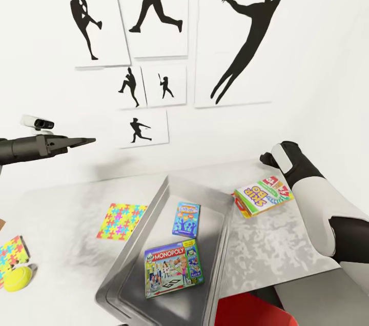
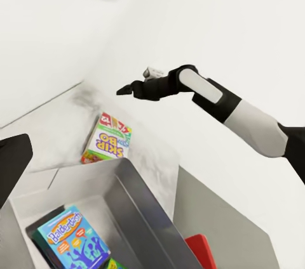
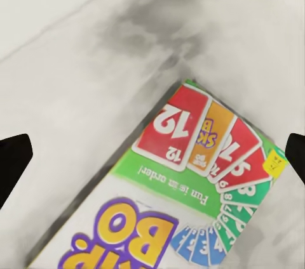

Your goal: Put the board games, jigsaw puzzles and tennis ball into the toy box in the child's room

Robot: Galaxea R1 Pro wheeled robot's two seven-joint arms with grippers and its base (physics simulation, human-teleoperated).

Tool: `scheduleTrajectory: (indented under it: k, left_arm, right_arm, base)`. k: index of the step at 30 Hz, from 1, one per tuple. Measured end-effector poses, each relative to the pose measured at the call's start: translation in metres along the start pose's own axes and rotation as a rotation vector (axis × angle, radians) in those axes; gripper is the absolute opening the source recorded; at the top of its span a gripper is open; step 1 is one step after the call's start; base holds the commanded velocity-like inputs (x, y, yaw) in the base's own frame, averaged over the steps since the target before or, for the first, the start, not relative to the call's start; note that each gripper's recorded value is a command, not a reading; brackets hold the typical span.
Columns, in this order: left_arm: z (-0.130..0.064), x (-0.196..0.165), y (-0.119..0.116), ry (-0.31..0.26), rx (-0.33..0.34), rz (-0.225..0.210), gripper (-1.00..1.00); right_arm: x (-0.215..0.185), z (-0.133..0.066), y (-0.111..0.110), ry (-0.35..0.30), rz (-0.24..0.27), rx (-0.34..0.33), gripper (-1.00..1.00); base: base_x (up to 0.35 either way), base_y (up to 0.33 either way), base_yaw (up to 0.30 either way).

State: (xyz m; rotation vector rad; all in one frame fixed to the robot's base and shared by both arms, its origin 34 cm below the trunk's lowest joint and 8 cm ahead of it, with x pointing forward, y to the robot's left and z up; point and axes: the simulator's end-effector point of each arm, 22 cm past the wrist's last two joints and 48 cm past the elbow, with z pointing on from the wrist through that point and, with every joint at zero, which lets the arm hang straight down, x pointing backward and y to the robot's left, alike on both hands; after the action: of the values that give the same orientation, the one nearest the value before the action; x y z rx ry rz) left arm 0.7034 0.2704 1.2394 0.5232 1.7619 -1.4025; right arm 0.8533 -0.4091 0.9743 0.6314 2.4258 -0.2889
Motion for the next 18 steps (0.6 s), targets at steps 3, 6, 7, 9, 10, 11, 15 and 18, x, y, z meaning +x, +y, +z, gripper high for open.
scheduleTrajectory:
  k: [3, 6, 7, 9, 10, 11, 15, 18]
  left_arm:
    - [0.001, 0.001, 0.002, 0.001, -0.001, -0.003, 1.00]
    - [0.001, 0.002, 0.005, 0.002, -0.001, -0.007, 1.00]
    - [0.001, 0.003, 0.006, 0.003, -0.001, -0.008, 1.00]
    - [0.002, 0.004, 0.007, 0.004, -0.002, -0.011, 1.00]
    - [0.002, 0.004, 0.008, 0.004, -0.002, -0.013, 1.00]
    - [0.002, 0.005, 0.009, 0.005, -0.002, -0.014, 1.00]
    - [0.003, 0.007, 0.013, 0.006, -0.002, -0.020, 1.00]
    - [0.004, 0.009, 0.015, 0.008, -0.003, -0.025, 1.00]
  right_arm:
    - [0.003, 0.005, -0.004, 0.000, -0.016, 0.020, 1.00]
    - [0.003, 0.008, -0.009, -0.014, -0.035, 0.044, 1.00]
    - [0.001, 0.009, -0.010, -0.023, -0.042, 0.054, 1.00]
    - [0.001, 0.011, -0.012, -0.030, -0.050, 0.064, 1.00]
    - [0.001, 0.012, -0.012, -0.031, -0.052, 0.067, 1.00]
    - [0.001, 0.013, -0.013, -0.033, -0.055, 0.070, 1.00]
    - [0.003, 0.017, -0.013, -0.033, -0.060, 0.075, 1.00]
    - [0.006, 0.020, -0.013, -0.030, -0.063, 0.074, 1.00]
  base:
    - [0.000, 0.000, 0.000]
    - [0.000, 0.000, 0.000]
    - [0.000, 0.000, 0.000]
    - [0.000, 0.000, 0.000]
    - [0.000, 0.000, 0.000]
    - [0.000, 0.000, 0.000]
    - [0.000, 0.000, 0.000]
    - [0.000, 0.000, 0.000]
